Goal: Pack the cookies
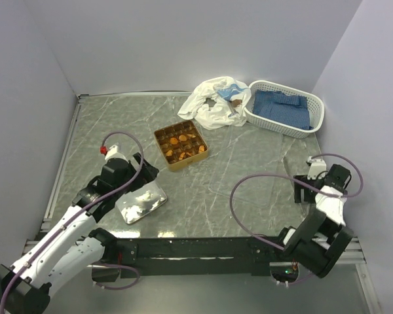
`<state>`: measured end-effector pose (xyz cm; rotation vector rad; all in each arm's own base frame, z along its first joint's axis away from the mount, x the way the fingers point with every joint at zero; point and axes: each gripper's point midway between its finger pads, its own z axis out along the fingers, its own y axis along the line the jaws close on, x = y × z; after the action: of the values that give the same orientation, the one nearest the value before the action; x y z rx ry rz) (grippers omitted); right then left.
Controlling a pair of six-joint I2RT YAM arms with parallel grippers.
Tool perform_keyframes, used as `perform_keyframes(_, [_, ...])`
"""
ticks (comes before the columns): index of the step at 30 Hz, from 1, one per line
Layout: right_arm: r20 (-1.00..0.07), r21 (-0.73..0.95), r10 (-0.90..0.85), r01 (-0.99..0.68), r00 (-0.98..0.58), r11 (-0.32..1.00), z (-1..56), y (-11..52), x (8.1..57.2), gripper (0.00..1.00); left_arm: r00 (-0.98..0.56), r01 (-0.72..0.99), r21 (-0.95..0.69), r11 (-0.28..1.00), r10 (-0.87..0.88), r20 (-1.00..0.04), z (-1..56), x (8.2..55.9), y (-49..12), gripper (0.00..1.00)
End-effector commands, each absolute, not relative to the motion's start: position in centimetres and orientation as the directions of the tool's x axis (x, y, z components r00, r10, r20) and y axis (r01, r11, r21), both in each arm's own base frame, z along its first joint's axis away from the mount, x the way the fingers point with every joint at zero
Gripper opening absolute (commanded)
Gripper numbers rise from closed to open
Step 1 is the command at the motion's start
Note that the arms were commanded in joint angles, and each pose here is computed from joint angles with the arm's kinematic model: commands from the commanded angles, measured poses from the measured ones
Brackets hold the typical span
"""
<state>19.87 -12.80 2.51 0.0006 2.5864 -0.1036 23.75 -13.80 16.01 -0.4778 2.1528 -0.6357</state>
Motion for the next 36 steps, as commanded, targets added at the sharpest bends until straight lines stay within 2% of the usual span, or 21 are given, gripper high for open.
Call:
perform_keyframes(1, [-0.65,-0.174,-0.107,0.01,-0.752,0.985,9.5,-13.7,21.8,1.0,-0.519,-0.309,-0.631,0.712,-0.682,-0.515,15.4,24.0,-12.4,0.98])
perform_keyframes(5, [-0.744,-0.173,-0.131,0.001,-0.655,0.985,15.0,-12.4,22.6,1.0,-0.528,-0.414,-0.578,0.703,-0.703,-0.477,13.4,23.8,-11.9,1.0])
perform_keyframes(7, [-0.788,-0.143,-0.132,-0.031,-0.602,0.989,17.6,-10.7,22.7,1.0,-0.532,-0.445,-0.552,0.705,-0.704,-0.47,12.8,23.9,-11.8,0.97])
perform_keyframes(10, [-0.862,-0.022,-0.105,-0.17,-0.495,0.985,20.8,-6.0,22.7,1.0,-0.533,-0.456,-0.542,0.706,-0.704,-0.469,12.1,24.2,-11.8,0.95])
perform_keyframes(11, [-0.896,0.043,-0.081,-0.269,-0.436,0.962,22.1,-3.5,22.8,1.0,-0.527,-0.446,-0.557,0.701,-0.708,-0.469,12.2,24.6,-12.1,0.93])
perform_keyframes(15, [-0.944,0.182,0.023,-0.464,-0.328,0.867,25.0,2.4,21.2,1.0,-0.555,-0.472,-0.517,0.714,-0.697,-0.455,10.6,25.4,-12.8,0.85])
perform_keyframes(16, [-0.951,0.184,0.024,-0.501,-0.309,0.845,25.3,3.2,20.9,1.0,-0.555,-0.492,-0.503,0.711,-0.701,-0.448,10.2,25.5,-12.8,0.83])
perform_keyframes(17, [-0.956,0.19,0.036,-0.521,-0.29,0.832,25.6,3.7,20.9,1.0,-0.559,-0.501,-0.492,0.713,-0.7,-0.445,10.0,25.8,-12.9,0.77])
perform_keyframes(21, [-0.947,0.268,0.123,-0.523,-0.296,0.809,23.6,4.3,21.3,1.0,-0.582,-0.551,-0.401,0.732,-0.682,-0.444,8.4,27.1,-13.2,0.68])
perform_keyframes(24, [-0.952,0.238,0.092,-0.514,-0.294,0.824,23.7,3.8,21.6,1.0,-0.595,-0.556,-0.368,0.746,-0.666,-0.45,7.5,27.6,-13.6,0.66])
perform_keyframes(28, [-0.939,0.279,0.115,-0.519,-0.325,0.808,23.3,4.0,21.6,1.0,-0.613,-0.551,-0.347,0.759,-0.651,-0.449,6.3,28.3,-14.7,0.64])
perform_keyframes(36, [-0.94,0.273,0.109,-0.521,-0.322,0.809,23.2,4.0,21.5,1.0,-0.654,-0.557,-0.251,0.792,-0.604,-0.455,3.4,29.7,-16.1,0.49])
